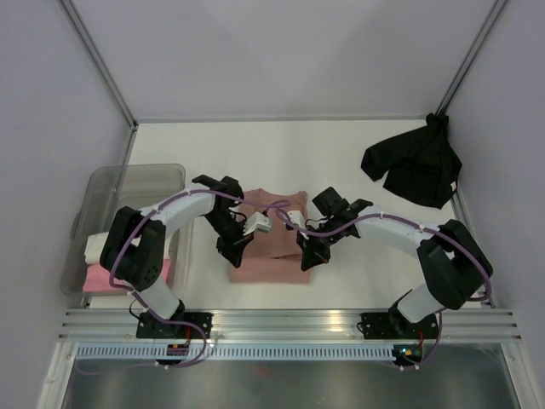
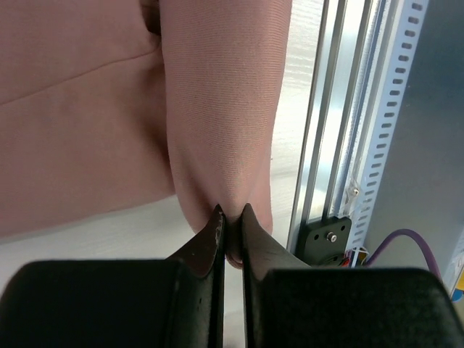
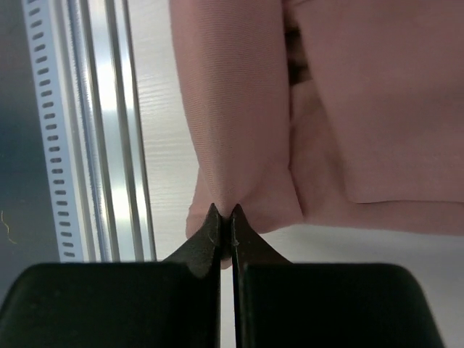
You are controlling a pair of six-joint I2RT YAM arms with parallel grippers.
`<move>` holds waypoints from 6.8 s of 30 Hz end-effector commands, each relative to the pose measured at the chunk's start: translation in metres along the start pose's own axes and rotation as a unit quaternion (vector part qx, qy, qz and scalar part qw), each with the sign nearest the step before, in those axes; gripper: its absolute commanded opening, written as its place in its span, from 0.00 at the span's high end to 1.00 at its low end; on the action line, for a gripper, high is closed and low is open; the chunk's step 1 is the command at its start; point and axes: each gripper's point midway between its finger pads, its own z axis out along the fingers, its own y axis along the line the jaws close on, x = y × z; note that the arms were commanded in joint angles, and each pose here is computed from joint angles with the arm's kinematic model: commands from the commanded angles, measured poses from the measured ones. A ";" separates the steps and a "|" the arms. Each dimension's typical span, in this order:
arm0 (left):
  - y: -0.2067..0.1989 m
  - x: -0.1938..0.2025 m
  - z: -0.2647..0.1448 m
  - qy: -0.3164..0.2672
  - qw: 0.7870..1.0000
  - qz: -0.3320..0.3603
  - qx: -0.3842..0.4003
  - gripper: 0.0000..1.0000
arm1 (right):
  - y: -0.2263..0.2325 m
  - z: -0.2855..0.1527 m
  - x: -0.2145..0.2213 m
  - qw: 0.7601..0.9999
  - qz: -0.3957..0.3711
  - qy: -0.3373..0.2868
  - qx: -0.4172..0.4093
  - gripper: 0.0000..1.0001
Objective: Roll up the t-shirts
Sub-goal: Roll the tshirt
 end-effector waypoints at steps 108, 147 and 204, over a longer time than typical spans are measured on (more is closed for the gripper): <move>0.056 0.011 0.027 0.064 0.895 0.268 -0.352 0.98 | -0.060 0.018 -0.038 0.945 0.117 -0.145 0.269 0.92; 0.015 -0.009 0.005 -0.010 0.958 0.183 -0.220 0.98 | -0.024 0.022 -0.019 0.932 -0.146 -0.027 0.330 1.00; 0.071 0.004 -0.008 -0.027 0.975 -0.164 -0.146 0.98 | -0.079 -0.018 -0.003 0.965 0.208 -0.083 0.139 0.81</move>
